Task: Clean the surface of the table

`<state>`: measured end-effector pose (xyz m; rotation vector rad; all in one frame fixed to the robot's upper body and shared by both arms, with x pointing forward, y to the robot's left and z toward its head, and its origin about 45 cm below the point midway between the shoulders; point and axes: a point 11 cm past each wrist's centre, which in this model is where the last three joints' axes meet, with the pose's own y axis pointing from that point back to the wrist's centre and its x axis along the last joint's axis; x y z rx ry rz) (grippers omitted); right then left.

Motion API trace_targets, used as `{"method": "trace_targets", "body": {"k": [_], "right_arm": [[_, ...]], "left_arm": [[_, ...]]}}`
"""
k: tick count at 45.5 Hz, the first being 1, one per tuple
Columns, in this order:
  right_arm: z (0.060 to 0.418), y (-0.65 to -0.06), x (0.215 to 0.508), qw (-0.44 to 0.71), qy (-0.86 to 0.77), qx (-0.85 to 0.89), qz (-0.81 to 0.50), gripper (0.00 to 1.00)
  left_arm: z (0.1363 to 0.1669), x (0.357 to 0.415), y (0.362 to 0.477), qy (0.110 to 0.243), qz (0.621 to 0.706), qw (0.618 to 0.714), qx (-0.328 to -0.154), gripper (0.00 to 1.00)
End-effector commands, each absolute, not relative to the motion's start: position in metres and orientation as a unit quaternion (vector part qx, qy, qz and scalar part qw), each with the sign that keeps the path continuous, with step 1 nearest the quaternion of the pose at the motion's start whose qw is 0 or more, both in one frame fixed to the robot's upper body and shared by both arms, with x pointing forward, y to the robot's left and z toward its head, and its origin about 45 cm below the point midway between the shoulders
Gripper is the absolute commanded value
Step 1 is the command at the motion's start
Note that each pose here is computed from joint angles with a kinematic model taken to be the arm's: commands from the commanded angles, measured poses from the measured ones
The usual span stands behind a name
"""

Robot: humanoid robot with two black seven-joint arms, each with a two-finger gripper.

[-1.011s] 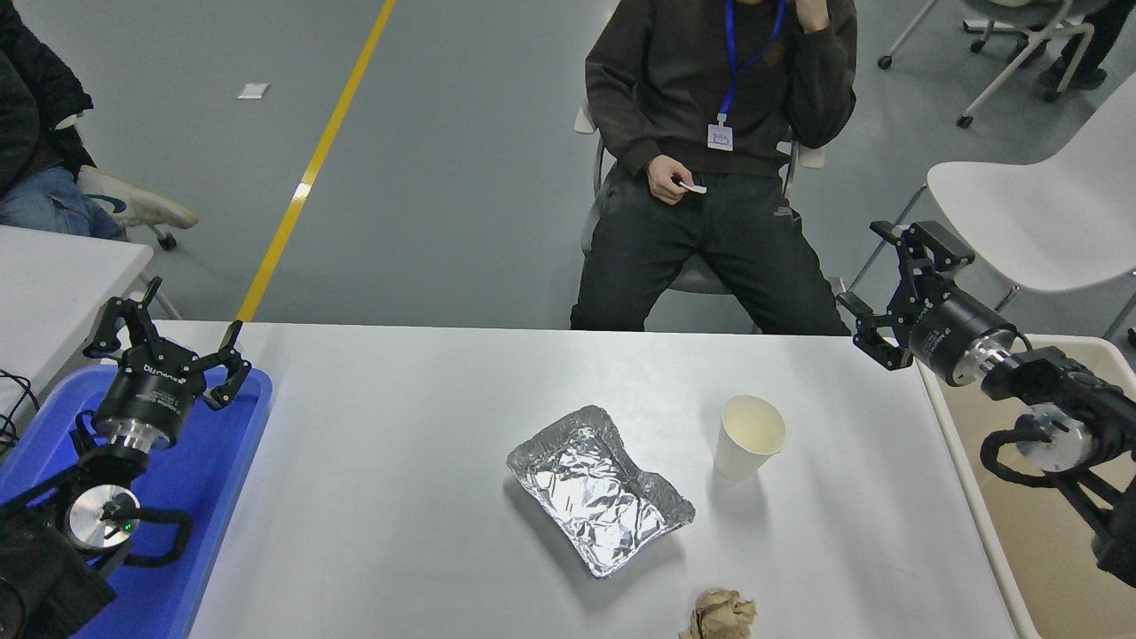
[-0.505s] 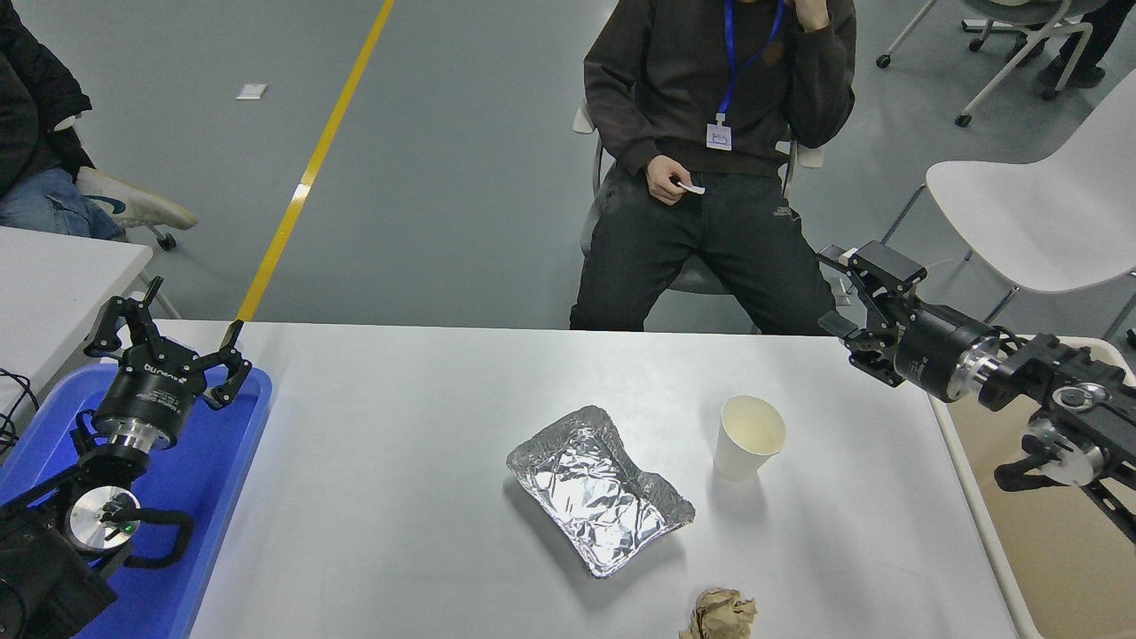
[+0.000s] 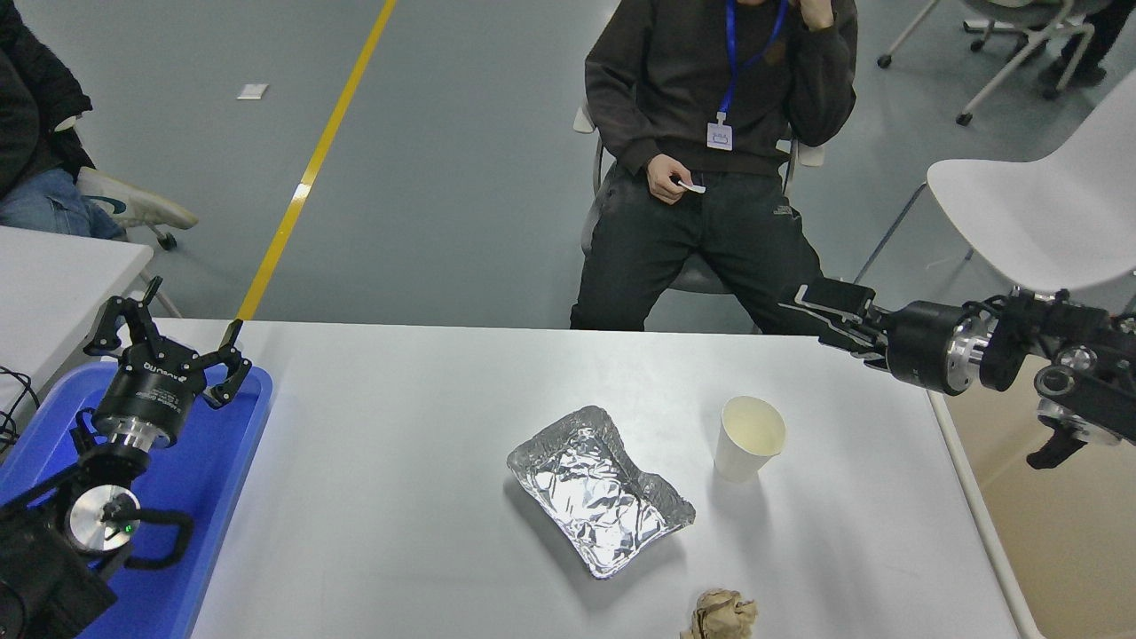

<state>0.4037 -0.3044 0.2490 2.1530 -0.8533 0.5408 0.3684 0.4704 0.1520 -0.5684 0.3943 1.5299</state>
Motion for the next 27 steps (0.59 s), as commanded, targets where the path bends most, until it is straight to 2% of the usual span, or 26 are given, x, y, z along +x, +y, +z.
{"method": "trace_targets", "body": {"k": [1, 9, 20, 27], "right_arm": [[0.253, -0.293, 0.399, 0.419, -0.269, 0.832, 0.244, 0.99], [0.236, -0.273, 0.388, 0.451, -0.204, 0.827, 0.267, 0.99], [0.23, -0.248, 0.393, 0.483, -0.161, 0.807, 0.299, 0.99], [0.213, -0.231, 0.39, 0.518, -0.138, 0.79, 0.298, 0.98]], "left_arm": [[0.1517, 0.368, 0.47, 0.175, 0.6783, 0.6675, -0.252, 1.0], [0.1522, 0.3686, 0.47, 0.175, 0.6784, 0.6678, -0.252, 1.0], [0.1522, 0.3686, 0.47, 0.175, 0.6778, 0.6682, -0.252, 1.0], [0.1522, 0.3687, 0.47, 0.176, 0.6772, 0.6687, -0.252, 1.0]]}}
